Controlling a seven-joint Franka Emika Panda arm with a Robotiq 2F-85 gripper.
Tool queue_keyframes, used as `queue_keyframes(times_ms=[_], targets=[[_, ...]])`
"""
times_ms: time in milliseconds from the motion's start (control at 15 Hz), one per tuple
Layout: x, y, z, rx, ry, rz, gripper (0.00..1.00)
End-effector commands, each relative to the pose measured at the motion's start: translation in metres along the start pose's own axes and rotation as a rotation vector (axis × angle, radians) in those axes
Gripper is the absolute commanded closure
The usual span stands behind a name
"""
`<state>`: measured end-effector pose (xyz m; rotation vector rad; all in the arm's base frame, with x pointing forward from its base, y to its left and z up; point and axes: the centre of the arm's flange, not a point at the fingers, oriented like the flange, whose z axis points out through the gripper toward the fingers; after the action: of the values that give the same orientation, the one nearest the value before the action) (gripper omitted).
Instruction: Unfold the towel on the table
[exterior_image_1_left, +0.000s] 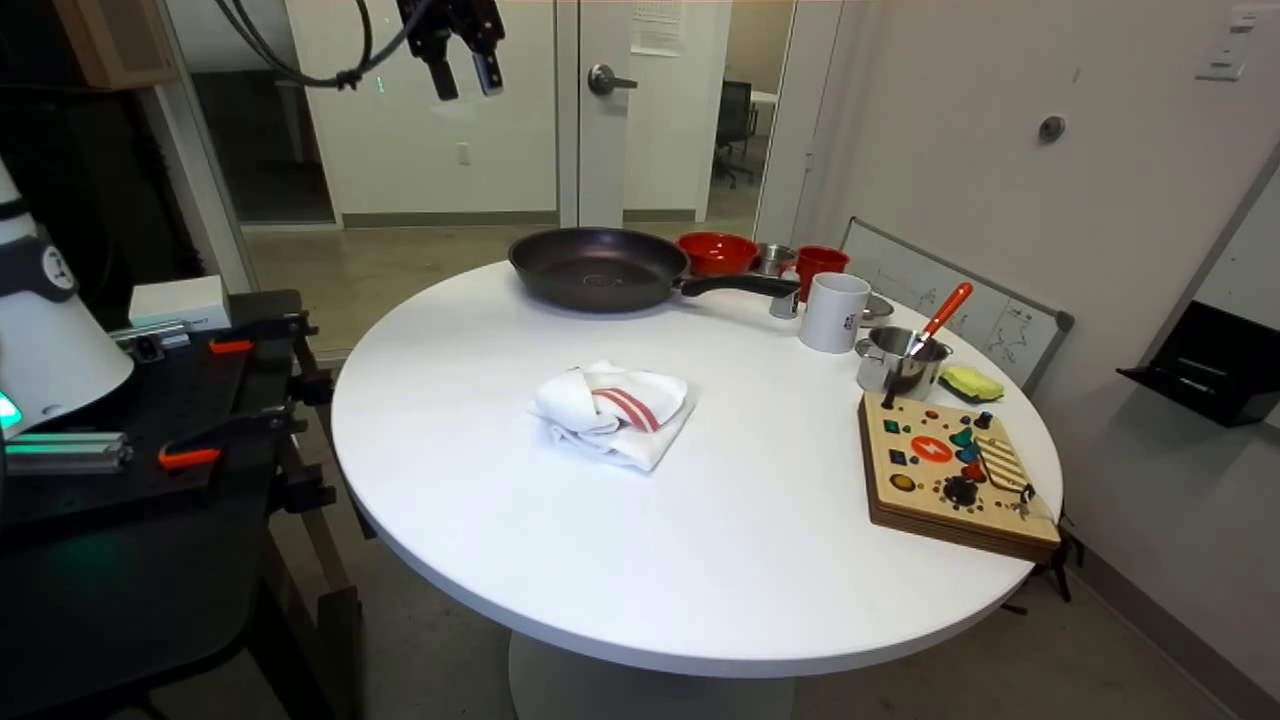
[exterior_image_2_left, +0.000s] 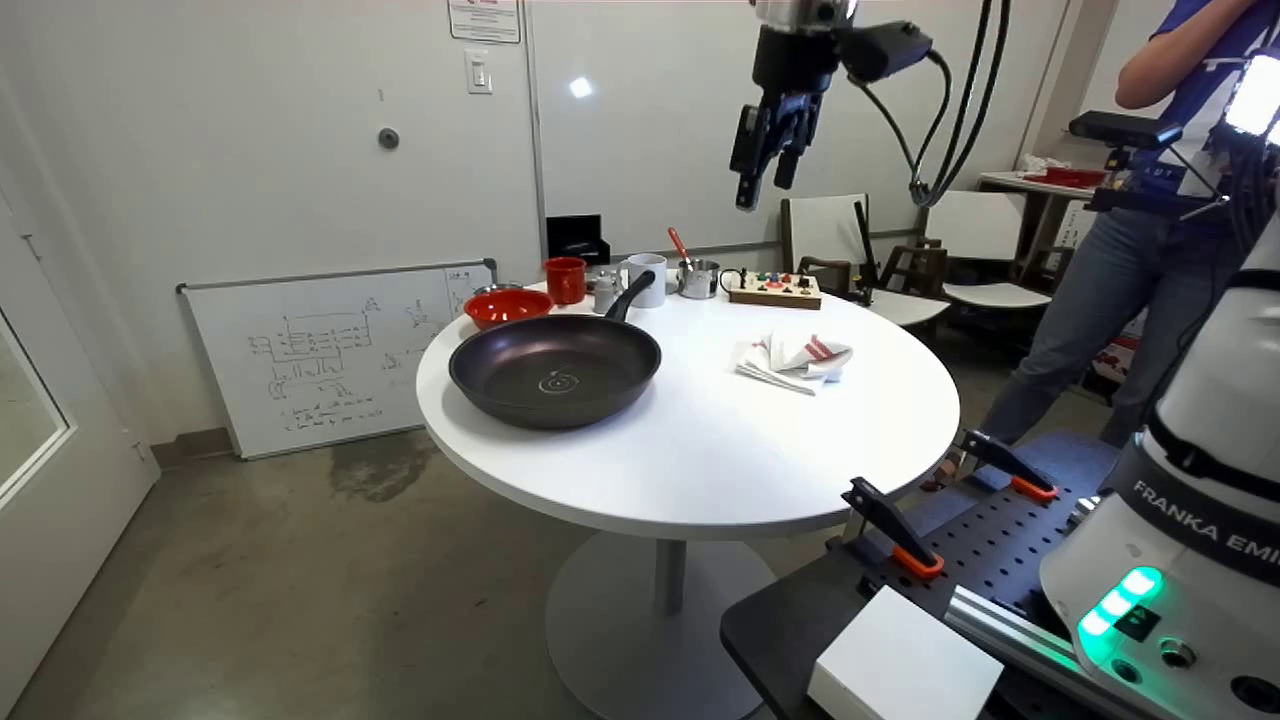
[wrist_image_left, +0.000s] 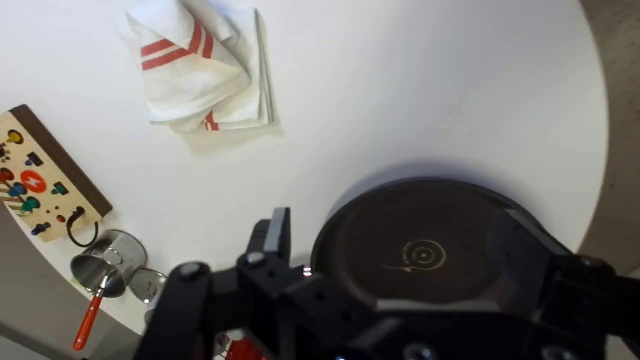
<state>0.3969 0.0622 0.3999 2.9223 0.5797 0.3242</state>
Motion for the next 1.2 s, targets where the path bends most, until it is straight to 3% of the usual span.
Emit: queue_keyframes(times_ms=[0, 400, 533, 933, 1067, 1133], targets=[[0.023, 0.039, 0.083, -0.112, -0.044, 0.084, 0.0], [0.015, 0.103, 0.141, -0.196, -0.17, 0.398, 0.0], [0.005, 0.122, 0.153, -0.137, -0.192, 0.513, 0.0], [-0.03, 0.154, 0.19, -0.07, -0.288, 0.819, 0.0], [-0.032, 0.15, 0.193, -0.028, -0.277, 0.821, 0.0], [-0.03, 0.142, 0.193, -0.001, -0.256, 0.767, 0.0]])
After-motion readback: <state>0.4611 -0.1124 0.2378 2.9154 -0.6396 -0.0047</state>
